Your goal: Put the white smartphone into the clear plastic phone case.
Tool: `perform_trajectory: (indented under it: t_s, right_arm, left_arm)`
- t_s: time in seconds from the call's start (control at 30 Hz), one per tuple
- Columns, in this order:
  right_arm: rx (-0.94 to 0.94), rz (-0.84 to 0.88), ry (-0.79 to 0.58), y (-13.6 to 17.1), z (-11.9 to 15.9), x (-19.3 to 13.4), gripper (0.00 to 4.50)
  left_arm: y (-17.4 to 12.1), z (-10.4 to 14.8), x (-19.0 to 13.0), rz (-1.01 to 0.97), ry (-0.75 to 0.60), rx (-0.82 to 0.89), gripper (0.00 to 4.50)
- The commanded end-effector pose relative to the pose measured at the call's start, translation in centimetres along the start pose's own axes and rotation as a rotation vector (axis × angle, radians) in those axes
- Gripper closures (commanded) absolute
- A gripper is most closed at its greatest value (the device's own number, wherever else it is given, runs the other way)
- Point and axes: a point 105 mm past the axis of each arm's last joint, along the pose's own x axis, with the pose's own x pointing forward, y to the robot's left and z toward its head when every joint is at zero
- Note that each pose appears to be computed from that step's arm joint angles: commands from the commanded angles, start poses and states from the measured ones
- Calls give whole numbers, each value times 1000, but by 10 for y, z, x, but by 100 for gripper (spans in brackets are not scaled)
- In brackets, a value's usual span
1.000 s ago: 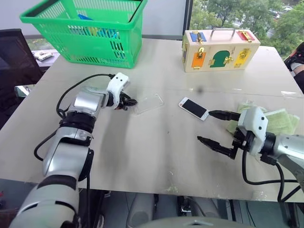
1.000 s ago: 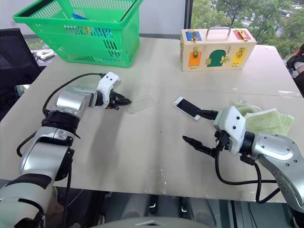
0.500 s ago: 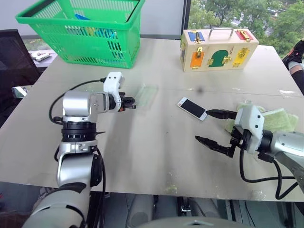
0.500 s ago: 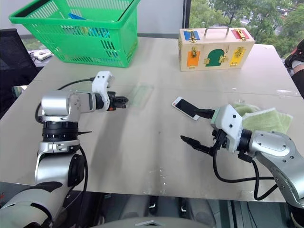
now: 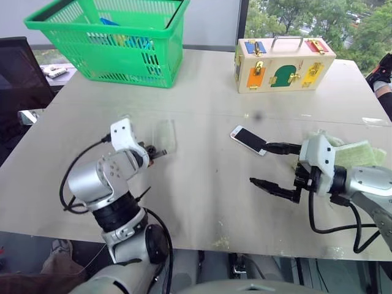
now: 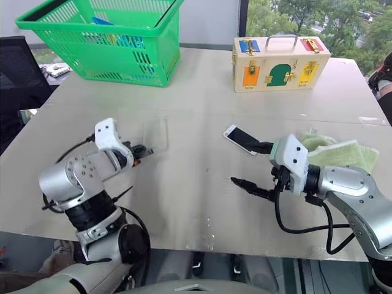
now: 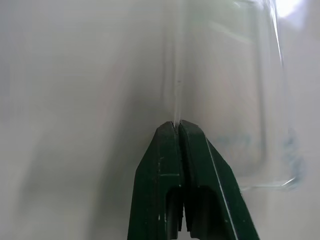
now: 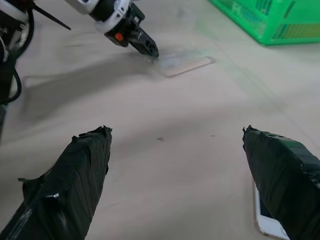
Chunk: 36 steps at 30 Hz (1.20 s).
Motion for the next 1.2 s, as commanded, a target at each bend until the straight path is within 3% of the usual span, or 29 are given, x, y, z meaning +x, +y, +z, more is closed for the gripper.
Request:
perform_trajectory:
  t_s: [0.03,0.13,0.23,0.27,0.4,0.47,0.6,0.83,1.0,1.2]
  right_arm:
    - [-68,13,-6,0,8,-10,0]
    - [-82,25,16,2,6,-16,0]
    - [-91,29,27,3,4,-21,0]
    - [-93,29,26,3,4,-23,0]
    - [-98,28,18,3,5,-25,0]
    - [-98,28,15,2,5,-25,0]
    - [-94,24,9,3,4,-22,0]
    - [-80,7,1,8,7,-18,0]
    - [-73,-8,4,14,8,-19,0]
    - [-62,-27,13,18,8,-22,0]
  left_arm:
    - [2,-5,-5,21,-20,-35,448]
    - [-3,-7,-6,-25,-22,-63,372]
    - [-1,-3,-9,-75,-29,-8,248]
    - [-4,1,-11,-135,-34,-1,183]
    - [-13,16,-33,-432,-15,207,2]
    - [-10,25,-43,-523,-18,330,2]
    - [-2,35,-50,-729,-5,763,2]
    - [20,35,-32,-932,155,1357,2]
    - [24,43,-10,-958,227,1598,2]
    - [10,48,13,-939,208,1752,2]
